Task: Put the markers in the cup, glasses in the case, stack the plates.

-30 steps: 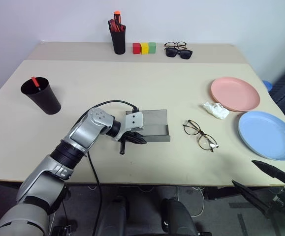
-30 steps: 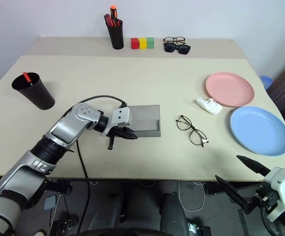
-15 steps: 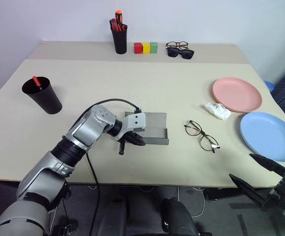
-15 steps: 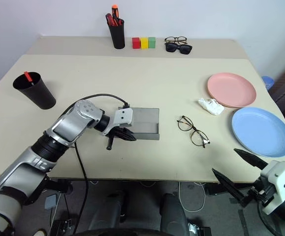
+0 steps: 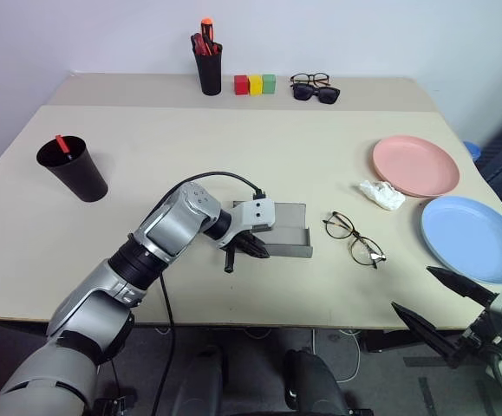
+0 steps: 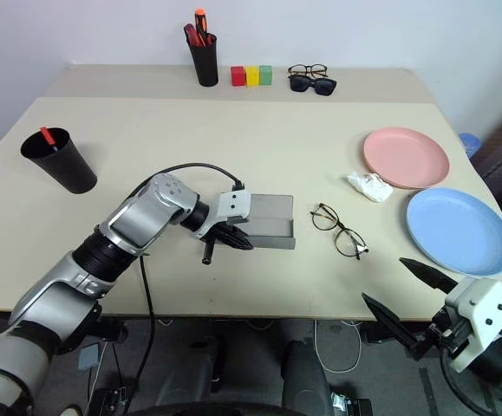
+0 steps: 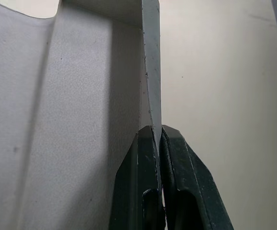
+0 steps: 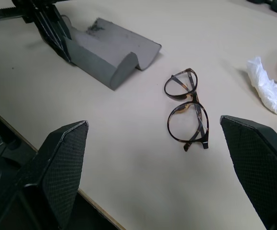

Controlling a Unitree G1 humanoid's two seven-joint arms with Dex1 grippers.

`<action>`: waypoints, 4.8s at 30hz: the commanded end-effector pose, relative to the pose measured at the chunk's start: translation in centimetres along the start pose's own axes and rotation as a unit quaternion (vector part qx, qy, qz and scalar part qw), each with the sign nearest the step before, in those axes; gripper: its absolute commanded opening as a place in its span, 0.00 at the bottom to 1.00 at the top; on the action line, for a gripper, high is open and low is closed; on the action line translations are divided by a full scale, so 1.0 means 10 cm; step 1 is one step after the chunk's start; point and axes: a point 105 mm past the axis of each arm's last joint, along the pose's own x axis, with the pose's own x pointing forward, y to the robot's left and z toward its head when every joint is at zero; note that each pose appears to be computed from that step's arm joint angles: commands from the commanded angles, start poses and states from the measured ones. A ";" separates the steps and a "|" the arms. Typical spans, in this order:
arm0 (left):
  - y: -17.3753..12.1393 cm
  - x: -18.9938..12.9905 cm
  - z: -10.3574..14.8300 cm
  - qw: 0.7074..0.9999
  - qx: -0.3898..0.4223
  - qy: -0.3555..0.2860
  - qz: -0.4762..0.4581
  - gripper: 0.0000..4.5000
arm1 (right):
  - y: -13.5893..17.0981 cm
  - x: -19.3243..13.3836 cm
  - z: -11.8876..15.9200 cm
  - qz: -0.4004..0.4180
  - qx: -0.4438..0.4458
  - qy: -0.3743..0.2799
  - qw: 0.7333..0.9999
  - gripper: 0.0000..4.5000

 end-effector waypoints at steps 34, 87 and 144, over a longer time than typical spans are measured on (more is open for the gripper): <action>-0.34 -0.90 -0.29 0.967 -0.019 -0.238 0.090 0.51 | -0.64 1.29 -0.26 0.108 0.041 0.075 0.991 1.00; -0.48 -0.85 -0.39 0.961 -0.059 -0.233 0.133 0.51 | -0.65 1.52 -0.22 0.175 0.015 0.092 0.980 0.01; 0.14 -1.49 -0.60 0.941 -0.051 -0.253 0.217 0.51 | 0.14 1.69 0.61 0.249 -0.062 -0.092 0.962 0.79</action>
